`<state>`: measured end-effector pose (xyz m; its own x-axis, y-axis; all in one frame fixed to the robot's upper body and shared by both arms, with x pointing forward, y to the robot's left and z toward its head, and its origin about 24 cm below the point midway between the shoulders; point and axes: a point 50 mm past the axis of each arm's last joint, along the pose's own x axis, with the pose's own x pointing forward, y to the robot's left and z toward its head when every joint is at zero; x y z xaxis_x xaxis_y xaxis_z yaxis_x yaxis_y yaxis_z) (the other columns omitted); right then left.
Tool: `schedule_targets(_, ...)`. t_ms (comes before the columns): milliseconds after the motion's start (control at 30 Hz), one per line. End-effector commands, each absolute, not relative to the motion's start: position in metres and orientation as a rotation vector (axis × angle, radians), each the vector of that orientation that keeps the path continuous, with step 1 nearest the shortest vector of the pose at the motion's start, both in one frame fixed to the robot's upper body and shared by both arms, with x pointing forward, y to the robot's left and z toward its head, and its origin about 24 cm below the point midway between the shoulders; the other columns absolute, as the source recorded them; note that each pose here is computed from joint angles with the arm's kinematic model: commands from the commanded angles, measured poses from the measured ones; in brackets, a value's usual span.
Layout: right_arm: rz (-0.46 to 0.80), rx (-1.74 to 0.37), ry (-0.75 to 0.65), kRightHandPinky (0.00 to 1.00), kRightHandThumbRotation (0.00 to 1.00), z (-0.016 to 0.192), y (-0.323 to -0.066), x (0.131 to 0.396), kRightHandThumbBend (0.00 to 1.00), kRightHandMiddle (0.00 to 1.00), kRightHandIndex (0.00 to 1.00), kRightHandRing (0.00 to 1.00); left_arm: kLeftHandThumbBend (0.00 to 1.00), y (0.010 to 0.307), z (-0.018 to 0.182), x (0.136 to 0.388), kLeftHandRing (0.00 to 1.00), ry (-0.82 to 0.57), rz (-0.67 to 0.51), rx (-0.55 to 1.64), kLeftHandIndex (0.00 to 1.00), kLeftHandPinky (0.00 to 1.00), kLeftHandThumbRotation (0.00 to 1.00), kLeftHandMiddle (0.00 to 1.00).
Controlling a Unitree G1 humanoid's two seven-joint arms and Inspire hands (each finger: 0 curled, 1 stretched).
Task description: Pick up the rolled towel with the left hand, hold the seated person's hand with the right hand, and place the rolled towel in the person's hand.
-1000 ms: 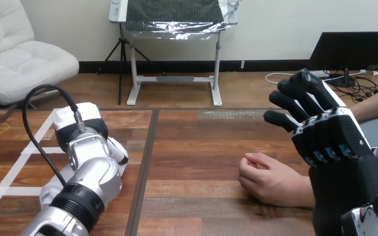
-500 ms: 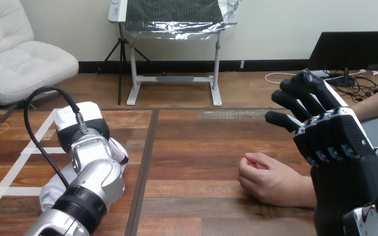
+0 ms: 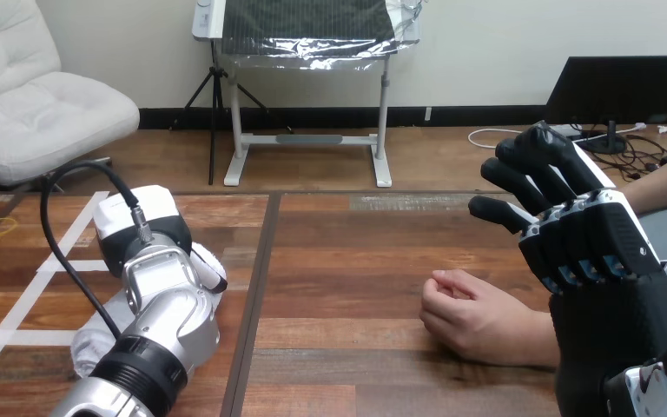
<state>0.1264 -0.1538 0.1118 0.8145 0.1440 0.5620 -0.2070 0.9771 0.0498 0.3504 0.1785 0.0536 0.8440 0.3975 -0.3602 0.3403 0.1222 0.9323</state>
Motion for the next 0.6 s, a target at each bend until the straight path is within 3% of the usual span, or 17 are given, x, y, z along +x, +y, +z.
schedule_targets(0, 0.203, 0.114, -0.689, 0.77, 1.0, 0.1268, -0.1536, 0.13, 0.89, 0.86, 0.86, 0.86, 0.88, 0.1773, 0.0675, 0.3552, 0.93, 0.554, 0.1, 1.467, 0.93, 0.97, 0.32, 0.95)
schedule_targets(367, 0.212, 0.12, -0.691, 0.77, 1.0, 0.1271, -0.1539, 0.1306, 0.9, 0.86, 0.85, 0.85, 0.89, 0.1778, 0.0672, 0.3547, 0.9, 0.533, 0.119, 1.465, 0.9, 0.92, 0.26, 0.92)
schedule_targets(433, 0.214, 0.121, -0.693, 0.77, 1.0, 0.1274, -0.154, 0.1306, 0.9, 0.86, 0.85, 0.85, 0.9, 0.1777, 0.0673, 0.3546, 0.85, 0.526, 0.126, 1.456, 0.86, 0.81, 0.25, 0.89)
schedule_targets(567, 0.212, 0.12, -0.697, 0.76, 1.0, 0.1274, -0.1543, 0.1307, 0.9, 0.86, 0.85, 0.85, 0.88, 0.1778, 0.0674, 0.3544, 0.66, 0.514, 0.14, 1.405, 0.76, 0.54, 0.16, 0.75)
